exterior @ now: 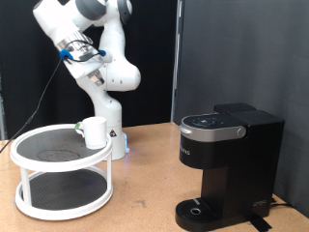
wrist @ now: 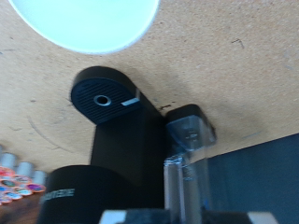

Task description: Make a cup of coffee with the keurig machine

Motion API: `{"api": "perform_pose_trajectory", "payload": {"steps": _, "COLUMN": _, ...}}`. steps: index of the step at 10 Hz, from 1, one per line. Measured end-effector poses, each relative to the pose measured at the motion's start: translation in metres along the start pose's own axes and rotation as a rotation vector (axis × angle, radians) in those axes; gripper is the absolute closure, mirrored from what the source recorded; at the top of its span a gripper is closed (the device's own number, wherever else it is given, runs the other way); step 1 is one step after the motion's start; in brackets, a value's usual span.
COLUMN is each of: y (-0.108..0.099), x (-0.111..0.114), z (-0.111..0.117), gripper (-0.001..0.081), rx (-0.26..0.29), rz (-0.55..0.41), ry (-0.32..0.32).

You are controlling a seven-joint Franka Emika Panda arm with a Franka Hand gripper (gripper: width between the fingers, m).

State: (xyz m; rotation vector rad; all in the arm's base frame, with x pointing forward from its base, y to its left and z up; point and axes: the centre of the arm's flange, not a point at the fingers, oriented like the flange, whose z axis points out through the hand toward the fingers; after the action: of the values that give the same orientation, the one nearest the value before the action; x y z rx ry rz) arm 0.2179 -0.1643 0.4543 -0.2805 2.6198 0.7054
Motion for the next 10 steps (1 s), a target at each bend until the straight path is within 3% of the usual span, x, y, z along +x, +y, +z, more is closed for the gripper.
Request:
{"api": "perform_pose_trajectory", "payload": {"steps": 6, "y": -0.032, "x": 0.021, "z": -0.018, "gripper": 0.0806, "rx": 0.012, "rz": 0.035, "ry": -0.022}}
{"api": "perform_pose_trajectory", "payload": {"steps": 10, "y": -0.048, "x": 0.029, "z": -0.005, "gripper": 0.0806, "rx": 0.079, "rz": 0.061, "ry": -0.013}}
